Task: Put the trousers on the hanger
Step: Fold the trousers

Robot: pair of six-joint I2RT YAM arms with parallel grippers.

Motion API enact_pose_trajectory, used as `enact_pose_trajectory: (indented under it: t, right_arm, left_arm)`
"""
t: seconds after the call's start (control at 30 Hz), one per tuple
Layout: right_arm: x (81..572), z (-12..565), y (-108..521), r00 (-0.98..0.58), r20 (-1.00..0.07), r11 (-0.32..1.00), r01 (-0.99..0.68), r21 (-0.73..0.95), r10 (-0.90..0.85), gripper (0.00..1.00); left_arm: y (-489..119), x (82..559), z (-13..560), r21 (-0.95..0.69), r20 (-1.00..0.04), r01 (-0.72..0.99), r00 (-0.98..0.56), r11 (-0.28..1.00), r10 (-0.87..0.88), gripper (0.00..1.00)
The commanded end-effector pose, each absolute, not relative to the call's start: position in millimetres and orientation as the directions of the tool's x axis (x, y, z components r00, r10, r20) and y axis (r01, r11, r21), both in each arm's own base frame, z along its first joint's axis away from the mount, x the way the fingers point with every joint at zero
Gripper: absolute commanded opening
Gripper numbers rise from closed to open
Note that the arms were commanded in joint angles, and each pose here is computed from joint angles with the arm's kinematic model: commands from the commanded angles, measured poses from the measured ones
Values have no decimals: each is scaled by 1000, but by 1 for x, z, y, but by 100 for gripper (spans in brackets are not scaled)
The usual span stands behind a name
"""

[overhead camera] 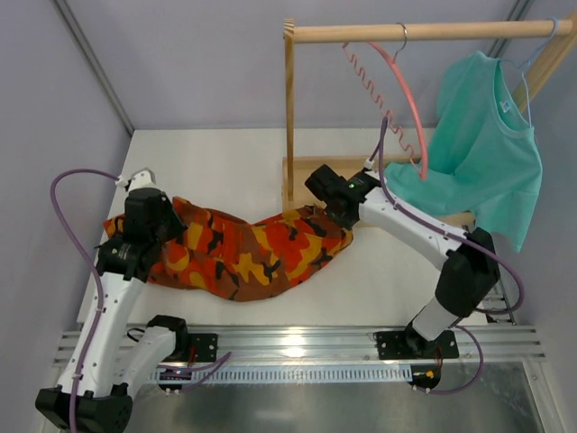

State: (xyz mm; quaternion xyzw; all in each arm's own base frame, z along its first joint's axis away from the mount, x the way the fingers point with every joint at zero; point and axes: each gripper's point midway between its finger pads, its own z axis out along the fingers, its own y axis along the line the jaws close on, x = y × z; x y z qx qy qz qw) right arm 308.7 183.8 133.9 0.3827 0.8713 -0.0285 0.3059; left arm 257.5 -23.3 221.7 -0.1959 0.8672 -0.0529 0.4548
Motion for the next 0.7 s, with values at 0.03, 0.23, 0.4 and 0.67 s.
enact_pose_trajectory:
  t: [0.03, 0.23, 0.4, 0.67]
  right_arm:
    - [282, 178, 175, -571, -615, 807, 556, 198, 545, 4]
    - [237, 205, 148, -543, -617, 809, 503, 304, 569, 4]
    - [211, 262, 107, -461, -724, 854, 356, 379, 514, 4]
    - [164, 387, -7, -74, -769, 748, 308, 588, 635, 4]
  left_arm:
    - [-26, 262, 271, -332, -824, -233, -400, 914, -401, 0]
    - [-34, 252, 307, -376, -833, -169, -370, 911, -412, 1]
    - [-77, 245, 339, -537, -780, 24, -395, 843, -486, 2]
    - [-144, 239, 351, -749, -619, 224, -574, 624, -536, 1]
